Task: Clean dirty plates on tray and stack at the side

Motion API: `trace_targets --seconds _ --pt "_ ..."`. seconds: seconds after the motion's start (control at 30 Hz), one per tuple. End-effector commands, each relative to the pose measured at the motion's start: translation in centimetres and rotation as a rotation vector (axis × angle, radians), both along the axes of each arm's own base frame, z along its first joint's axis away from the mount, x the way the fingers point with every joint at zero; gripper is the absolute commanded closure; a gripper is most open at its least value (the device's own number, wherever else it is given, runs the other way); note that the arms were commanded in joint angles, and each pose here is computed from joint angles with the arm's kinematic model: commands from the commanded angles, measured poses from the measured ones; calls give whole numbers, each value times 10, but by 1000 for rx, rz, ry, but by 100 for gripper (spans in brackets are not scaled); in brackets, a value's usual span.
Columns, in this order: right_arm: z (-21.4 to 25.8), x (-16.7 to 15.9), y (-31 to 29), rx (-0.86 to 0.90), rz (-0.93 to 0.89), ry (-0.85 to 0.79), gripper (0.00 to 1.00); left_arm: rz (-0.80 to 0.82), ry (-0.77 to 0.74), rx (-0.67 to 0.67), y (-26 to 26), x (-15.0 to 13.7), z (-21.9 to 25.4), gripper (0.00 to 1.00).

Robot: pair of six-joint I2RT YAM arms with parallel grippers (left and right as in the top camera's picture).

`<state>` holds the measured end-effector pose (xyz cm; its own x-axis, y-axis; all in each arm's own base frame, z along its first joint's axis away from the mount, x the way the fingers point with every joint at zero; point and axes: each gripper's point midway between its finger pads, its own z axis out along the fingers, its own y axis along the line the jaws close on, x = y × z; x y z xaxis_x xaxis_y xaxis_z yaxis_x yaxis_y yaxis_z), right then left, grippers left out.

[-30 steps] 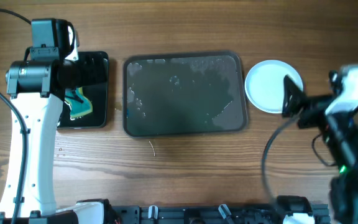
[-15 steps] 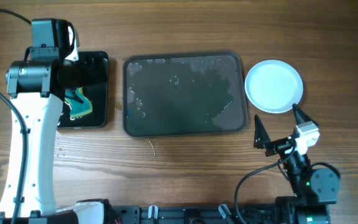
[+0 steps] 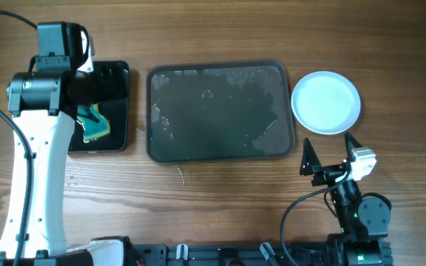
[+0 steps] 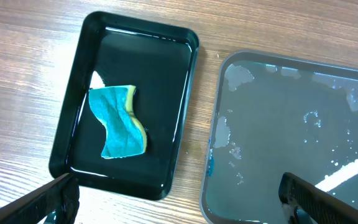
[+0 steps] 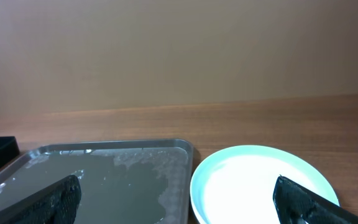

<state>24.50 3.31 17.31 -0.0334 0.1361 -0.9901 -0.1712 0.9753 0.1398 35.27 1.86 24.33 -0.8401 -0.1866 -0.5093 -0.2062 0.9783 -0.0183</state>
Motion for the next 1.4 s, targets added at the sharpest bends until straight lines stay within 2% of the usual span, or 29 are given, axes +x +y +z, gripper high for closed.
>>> trace_targets --seconds 0.0,0.7,0.9,1.03,1.2,1.37 --pt "4 -1 -1 21 -10 -16 0 1 -3 -9 -2 2 0 0" --pt "4 -1 -1 21 -10 -16 0 7 -34 22 4 -1 10 0" --pt "4 -1 -1 21 -10 -16 0 -22 -297 -15 -5 -5 54 0" --pt "4 -1 -1 21 -10 -16 0 -48 -506 -36 -11 -21 73 0" --pt "4 -1 -1 21 -10 -16 0 -53 -647 -38 -12 -54 51 0" --pt "4 -1 -1 21 -10 -16 0 -78 -807 -51 -17 -80 9 0"
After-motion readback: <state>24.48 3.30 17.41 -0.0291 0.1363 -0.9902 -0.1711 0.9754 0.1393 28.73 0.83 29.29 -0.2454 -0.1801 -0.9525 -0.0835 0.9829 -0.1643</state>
